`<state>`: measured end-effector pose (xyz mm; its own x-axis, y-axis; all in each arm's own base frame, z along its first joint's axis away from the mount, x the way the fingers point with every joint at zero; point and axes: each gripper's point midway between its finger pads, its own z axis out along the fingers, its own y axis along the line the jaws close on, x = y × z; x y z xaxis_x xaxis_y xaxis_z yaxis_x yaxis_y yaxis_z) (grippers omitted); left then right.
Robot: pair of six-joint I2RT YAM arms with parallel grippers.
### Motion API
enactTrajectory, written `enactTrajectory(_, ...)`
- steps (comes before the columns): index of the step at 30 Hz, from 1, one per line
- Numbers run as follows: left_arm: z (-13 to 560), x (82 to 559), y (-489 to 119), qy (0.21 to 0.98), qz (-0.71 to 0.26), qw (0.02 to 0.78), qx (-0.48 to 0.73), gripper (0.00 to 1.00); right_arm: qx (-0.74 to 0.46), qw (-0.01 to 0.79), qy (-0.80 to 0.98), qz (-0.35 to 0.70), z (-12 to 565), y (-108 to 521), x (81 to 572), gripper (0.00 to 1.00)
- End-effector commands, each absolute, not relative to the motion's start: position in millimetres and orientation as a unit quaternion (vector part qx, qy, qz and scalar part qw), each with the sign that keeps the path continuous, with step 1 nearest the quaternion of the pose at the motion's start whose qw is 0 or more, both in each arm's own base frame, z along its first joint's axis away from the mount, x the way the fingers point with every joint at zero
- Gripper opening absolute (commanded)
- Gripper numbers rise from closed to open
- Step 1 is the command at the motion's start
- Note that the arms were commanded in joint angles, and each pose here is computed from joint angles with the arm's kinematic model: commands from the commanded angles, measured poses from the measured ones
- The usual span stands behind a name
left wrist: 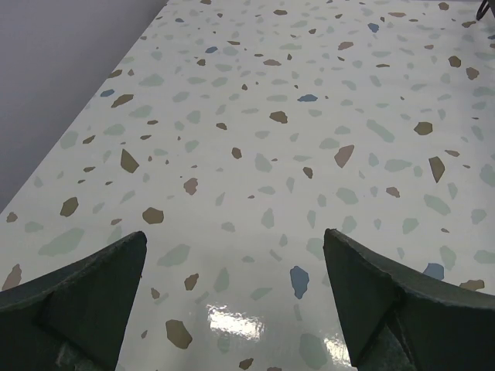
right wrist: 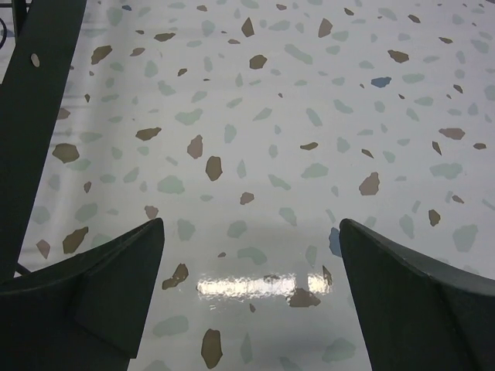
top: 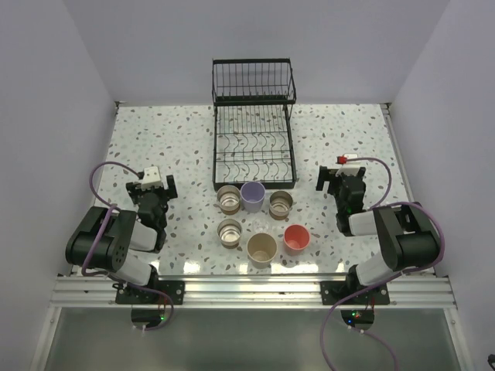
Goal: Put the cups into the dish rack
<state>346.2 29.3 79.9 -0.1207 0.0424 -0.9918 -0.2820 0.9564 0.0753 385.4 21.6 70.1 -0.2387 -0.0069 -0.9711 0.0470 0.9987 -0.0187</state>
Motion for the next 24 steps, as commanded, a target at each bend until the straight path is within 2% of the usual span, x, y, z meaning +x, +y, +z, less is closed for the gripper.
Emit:
enactTrajectory(1, 117, 355, 30, 0.686, 0.11, 0.712, -0.101, 1.0, -0.001, 0.632, 0.775, -0.016, 83, 26, 394, 0.98)
enactTrajectory(21, 117, 355, 30, 0.686, 0.11, 0.712, -0.101, 1.0, 0.006, 0.637, 0.771, -0.024, 93, 22, 395, 0.98)
enactTrajectory(23, 117, 355, 30, 0.686, 0.11, 0.712, -0.101, 1.0, 0.006, 0.634, 0.772, -0.025, 113, 24, 403, 0.98)
enactTrajectory(24, 117, 355, 30, 0.686, 0.11, 0.712, -0.101, 1.0, 0.005, 0.608, 0.794, -0.03, 104, 22, 398, 0.98)
